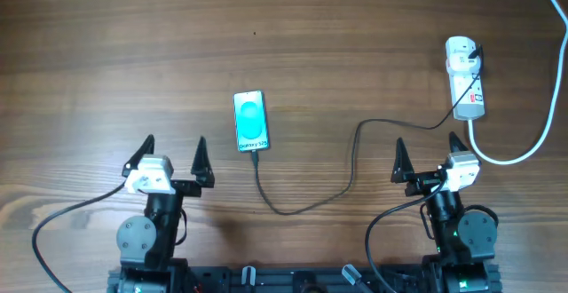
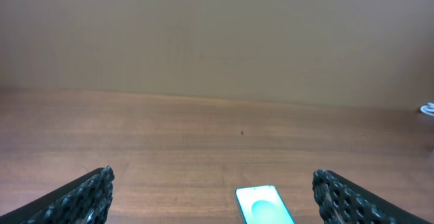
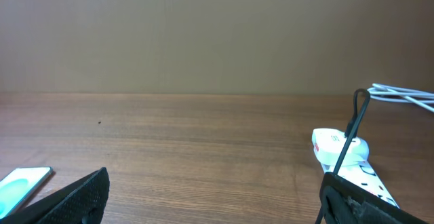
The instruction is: Plug charger to phone and switch on socket
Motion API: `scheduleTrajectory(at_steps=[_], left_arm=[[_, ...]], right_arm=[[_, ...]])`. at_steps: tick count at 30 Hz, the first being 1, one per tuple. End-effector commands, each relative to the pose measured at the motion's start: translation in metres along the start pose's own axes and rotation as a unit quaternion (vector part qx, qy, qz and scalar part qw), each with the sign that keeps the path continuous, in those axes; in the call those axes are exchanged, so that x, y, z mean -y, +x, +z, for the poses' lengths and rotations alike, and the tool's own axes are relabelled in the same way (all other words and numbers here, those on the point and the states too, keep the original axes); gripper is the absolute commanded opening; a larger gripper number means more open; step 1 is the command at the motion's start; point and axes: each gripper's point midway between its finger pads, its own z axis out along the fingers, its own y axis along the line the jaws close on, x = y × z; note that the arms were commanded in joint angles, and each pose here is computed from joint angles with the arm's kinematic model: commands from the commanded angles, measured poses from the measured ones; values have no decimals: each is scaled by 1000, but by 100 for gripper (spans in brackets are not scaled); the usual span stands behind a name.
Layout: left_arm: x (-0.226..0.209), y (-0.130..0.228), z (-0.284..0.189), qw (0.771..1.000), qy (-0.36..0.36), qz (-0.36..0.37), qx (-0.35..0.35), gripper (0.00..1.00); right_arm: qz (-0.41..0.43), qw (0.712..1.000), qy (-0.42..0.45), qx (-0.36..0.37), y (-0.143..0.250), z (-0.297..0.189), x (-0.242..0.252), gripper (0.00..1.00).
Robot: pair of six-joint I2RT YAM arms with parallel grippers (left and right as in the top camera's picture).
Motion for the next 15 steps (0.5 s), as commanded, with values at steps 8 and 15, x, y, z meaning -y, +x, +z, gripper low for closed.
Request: scheduleTrajectory(at_steps=[8,15], left_arm=[[-11,32,0,999,-20,11,-31,100],[-10,32,0,999,-17,11,-31,100]], right_arm=[[6,1000,7,7,-3,-1,3,100],[6,1000,7,7,-3,-1,3,100]])
